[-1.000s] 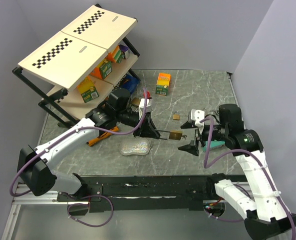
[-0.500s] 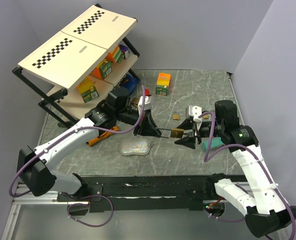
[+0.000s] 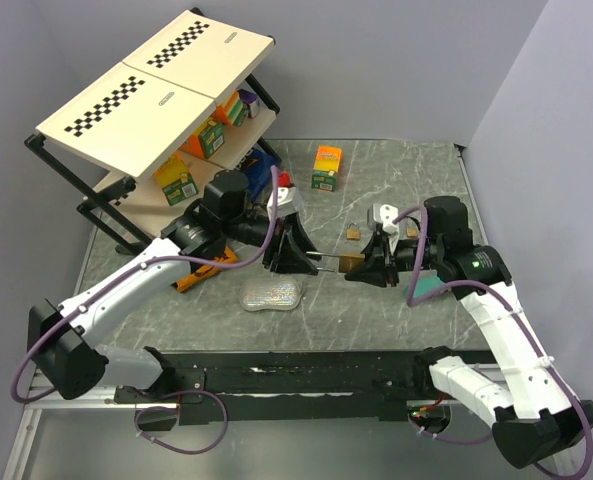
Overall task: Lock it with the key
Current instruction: Lock the lock.
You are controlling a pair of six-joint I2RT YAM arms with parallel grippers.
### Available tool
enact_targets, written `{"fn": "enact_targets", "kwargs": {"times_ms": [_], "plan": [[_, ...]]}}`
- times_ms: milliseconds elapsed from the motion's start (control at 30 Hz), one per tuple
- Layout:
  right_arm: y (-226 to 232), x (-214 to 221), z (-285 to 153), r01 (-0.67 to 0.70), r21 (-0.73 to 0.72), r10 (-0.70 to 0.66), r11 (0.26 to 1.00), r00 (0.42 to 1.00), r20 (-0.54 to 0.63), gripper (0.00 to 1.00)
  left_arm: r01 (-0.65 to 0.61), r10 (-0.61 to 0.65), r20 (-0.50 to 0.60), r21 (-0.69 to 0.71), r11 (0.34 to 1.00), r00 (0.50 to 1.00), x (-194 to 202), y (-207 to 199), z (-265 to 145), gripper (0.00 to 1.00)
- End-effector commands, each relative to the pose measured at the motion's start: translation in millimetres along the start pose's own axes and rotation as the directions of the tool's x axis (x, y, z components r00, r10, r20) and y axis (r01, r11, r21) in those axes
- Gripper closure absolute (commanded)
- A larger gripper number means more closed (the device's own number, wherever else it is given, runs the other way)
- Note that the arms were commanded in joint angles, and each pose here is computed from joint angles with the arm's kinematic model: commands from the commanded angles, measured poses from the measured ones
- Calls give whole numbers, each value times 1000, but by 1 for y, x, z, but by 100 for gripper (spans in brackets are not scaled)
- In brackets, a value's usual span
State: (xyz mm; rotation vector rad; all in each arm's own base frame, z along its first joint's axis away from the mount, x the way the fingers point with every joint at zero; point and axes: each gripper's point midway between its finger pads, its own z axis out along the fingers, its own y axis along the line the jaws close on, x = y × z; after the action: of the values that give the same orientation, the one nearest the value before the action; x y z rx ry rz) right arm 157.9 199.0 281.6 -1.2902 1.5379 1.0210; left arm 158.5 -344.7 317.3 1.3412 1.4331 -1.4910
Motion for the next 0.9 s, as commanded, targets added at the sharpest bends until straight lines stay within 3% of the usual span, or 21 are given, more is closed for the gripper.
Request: {"fn": "enact_targets", "kwargs": {"times_ms": [0, 100, 433, 867], "plan": [[4, -39, -1, 2, -30, 1, 1000, 995, 97, 100, -111, 112, 29, -28, 993, 993, -19, -10, -16, 39], [6, -50, -3, -12, -35, 17, 999, 992, 123, 100, -119, 120, 19, -60, 991, 993, -11, -8, -31, 35], [13, -64, -2, -29, -82, 42, 996, 986, 162, 100, -88, 92, 47, -78, 993, 995, -6, -10, -36, 37], [29, -70, 5, -3, -110, 21, 994, 987, 157, 100, -67, 70, 88, -34, 997, 994, -13, -15, -31, 58]]}}
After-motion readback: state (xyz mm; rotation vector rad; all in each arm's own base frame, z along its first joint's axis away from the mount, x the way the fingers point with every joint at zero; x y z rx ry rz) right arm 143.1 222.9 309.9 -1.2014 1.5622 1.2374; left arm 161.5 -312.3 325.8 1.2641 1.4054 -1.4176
